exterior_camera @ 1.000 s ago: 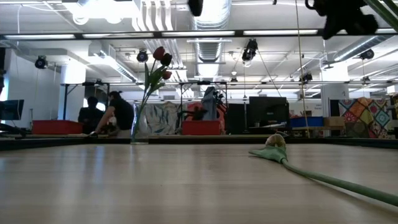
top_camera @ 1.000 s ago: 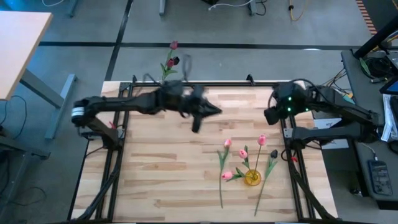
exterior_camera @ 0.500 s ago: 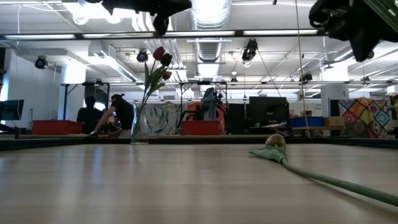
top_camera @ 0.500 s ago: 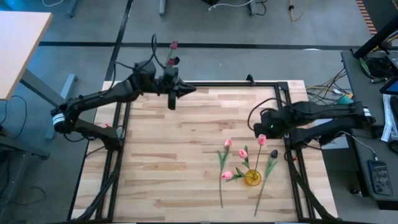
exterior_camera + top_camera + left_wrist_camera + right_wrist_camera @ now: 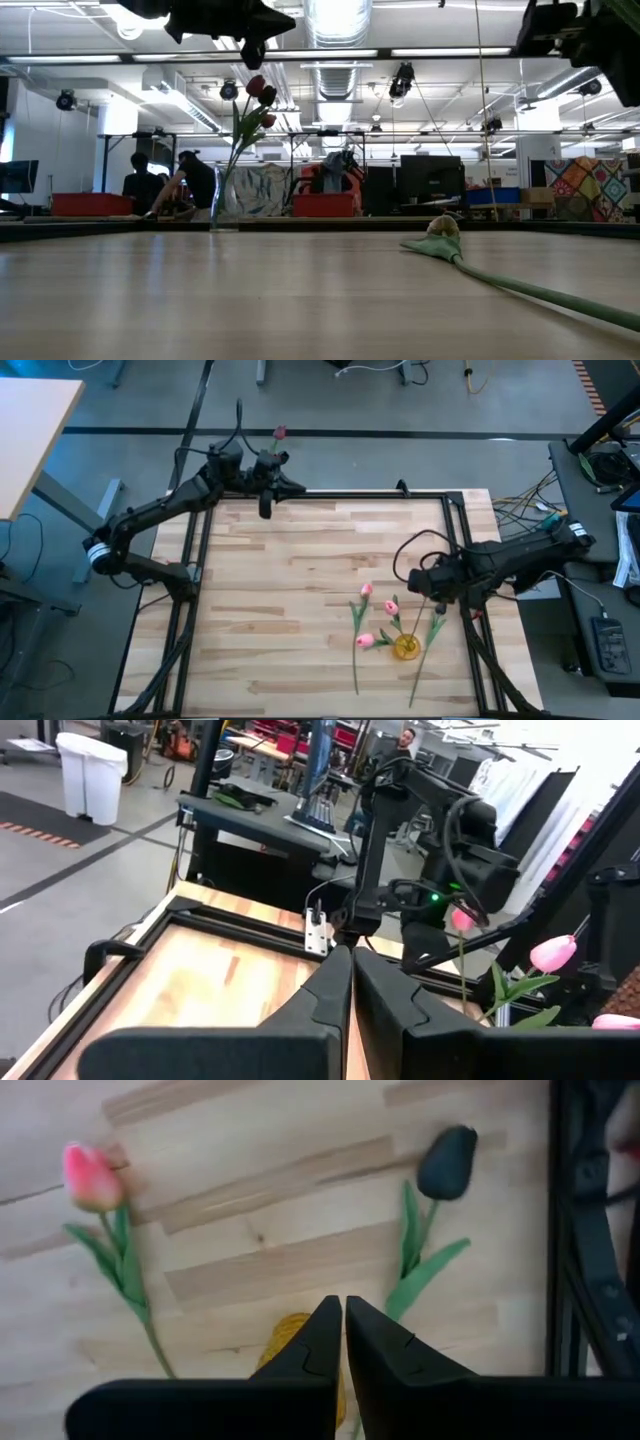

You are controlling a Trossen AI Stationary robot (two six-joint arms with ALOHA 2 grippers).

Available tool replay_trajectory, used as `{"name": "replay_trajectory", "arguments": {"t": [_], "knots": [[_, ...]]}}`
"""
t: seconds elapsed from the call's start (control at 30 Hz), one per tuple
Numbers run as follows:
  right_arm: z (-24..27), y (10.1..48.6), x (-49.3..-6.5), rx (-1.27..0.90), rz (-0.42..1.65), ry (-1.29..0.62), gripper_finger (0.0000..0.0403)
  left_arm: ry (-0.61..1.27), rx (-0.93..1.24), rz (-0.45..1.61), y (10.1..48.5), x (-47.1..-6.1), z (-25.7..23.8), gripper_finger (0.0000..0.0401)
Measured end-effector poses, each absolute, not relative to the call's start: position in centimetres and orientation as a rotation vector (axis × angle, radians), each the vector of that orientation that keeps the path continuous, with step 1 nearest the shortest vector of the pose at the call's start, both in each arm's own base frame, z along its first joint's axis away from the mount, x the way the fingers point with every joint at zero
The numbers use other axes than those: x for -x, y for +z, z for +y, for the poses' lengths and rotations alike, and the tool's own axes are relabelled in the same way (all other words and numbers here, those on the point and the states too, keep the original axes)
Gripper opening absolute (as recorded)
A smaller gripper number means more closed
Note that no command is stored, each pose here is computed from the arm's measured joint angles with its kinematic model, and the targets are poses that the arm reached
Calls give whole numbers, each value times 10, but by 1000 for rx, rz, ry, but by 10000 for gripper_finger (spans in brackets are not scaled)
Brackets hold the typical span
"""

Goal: Sort flowers into vase by color
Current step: Put the black flower into the transparent flower vase

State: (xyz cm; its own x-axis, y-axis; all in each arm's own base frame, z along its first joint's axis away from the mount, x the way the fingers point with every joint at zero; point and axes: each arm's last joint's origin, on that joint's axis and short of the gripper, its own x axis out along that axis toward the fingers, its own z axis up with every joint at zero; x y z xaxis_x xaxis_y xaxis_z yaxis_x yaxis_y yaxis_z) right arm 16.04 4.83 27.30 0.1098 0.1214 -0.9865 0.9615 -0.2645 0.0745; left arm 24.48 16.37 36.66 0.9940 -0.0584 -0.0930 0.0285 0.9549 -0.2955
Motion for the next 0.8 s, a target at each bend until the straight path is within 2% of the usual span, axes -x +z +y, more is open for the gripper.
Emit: {"name": "replay_trajectory", "arguments": {"t": [0.2, 0.57, 0.8], "knots": [[55, 266, -148, -1635, 1072, -1364, 40, -47, 309, 104, 364, -239, 174, 0], [55, 272, -146, -1673, 1052, -1346, 98, -52, 307, 102, 365, -237, 177, 0], [49, 284, -148, -1707, 993, -1348, 98, -56, 301, 96, 366, -237, 177, 0]]}}
